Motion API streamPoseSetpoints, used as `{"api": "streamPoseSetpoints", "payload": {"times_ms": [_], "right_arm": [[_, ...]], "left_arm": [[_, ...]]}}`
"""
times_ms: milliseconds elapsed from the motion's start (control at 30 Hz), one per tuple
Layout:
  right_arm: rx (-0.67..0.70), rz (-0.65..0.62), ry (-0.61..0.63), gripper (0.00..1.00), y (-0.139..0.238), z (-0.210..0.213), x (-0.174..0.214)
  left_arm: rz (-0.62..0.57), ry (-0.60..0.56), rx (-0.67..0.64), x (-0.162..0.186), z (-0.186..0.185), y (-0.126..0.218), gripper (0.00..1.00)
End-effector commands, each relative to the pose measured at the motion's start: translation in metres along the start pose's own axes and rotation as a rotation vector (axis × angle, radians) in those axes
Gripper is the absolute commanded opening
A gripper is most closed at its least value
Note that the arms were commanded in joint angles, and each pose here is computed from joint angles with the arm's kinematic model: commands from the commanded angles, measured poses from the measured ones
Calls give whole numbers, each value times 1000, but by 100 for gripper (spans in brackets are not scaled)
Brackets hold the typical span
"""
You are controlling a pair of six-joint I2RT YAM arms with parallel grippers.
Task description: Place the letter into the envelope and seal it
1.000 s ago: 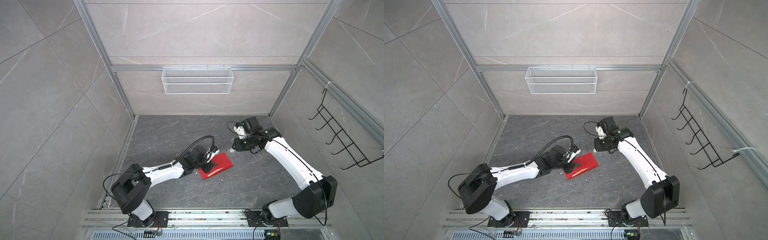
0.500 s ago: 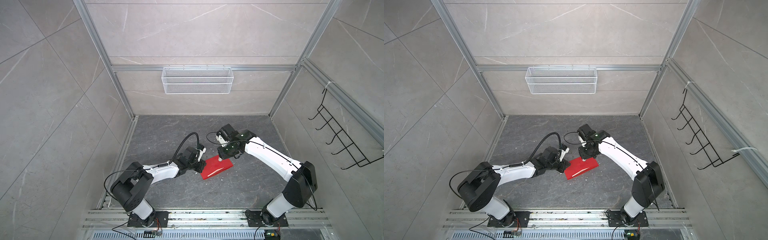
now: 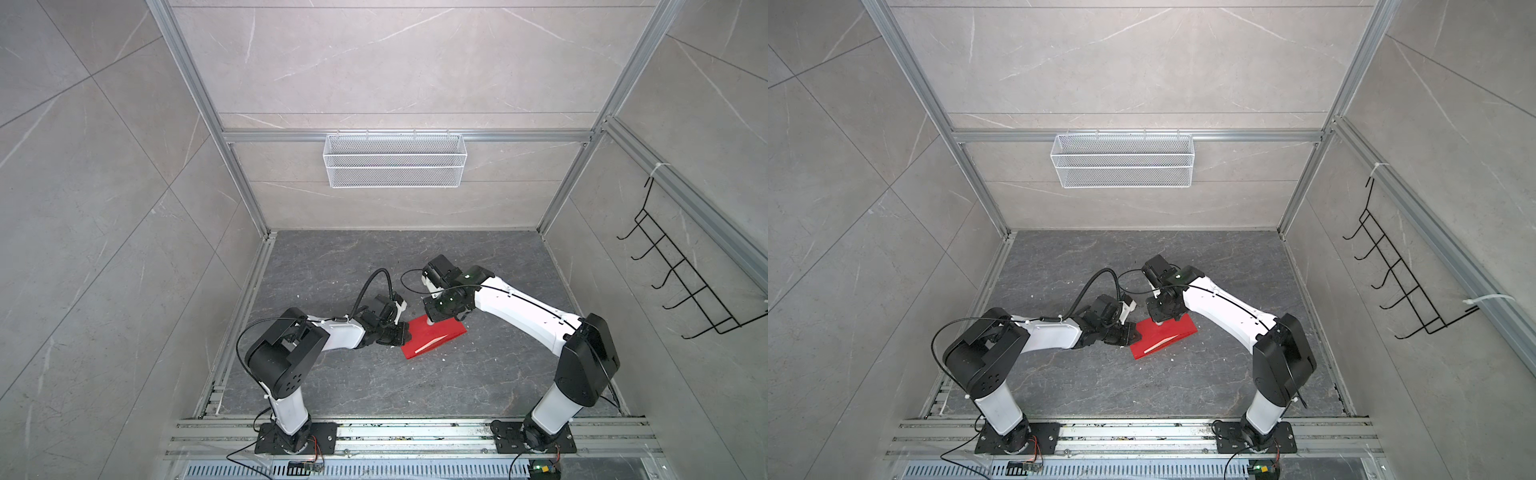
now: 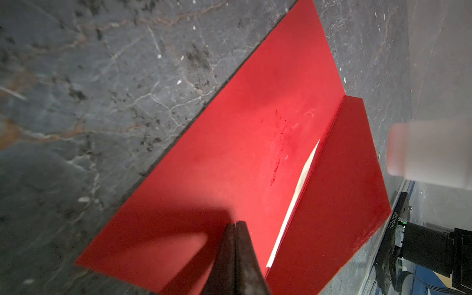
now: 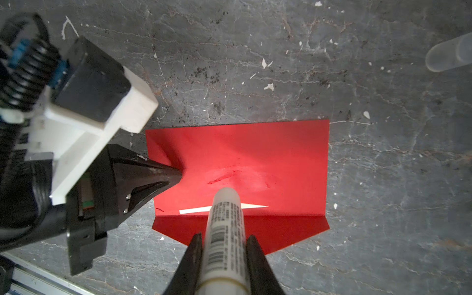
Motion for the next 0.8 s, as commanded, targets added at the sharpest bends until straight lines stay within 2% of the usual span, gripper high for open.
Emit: {"api": "streamPoseSetpoints", "payload": {"times_ms": [0,267,767], "right_arm": [[19,11,-11,0,-13,4,3],[55,25,1,0,-29,10,9],[78,58,8,0,-54,14,18]], "left_arm": [[-5,40,20,-8,-2,0,0],[31,88,-31,-1,10,-3,0],[48,103,-45,2,13,-5,0]]}}
Point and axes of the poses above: each gripper's point midway between its finger pads, its own y axis back along the fingers, its own z axis along the line the jaws close on, x = y × z, the point moved 5 cm from there along y, back along the fingers, and after that the axes turned 5 degrees about -y, right-handed, at the moved point
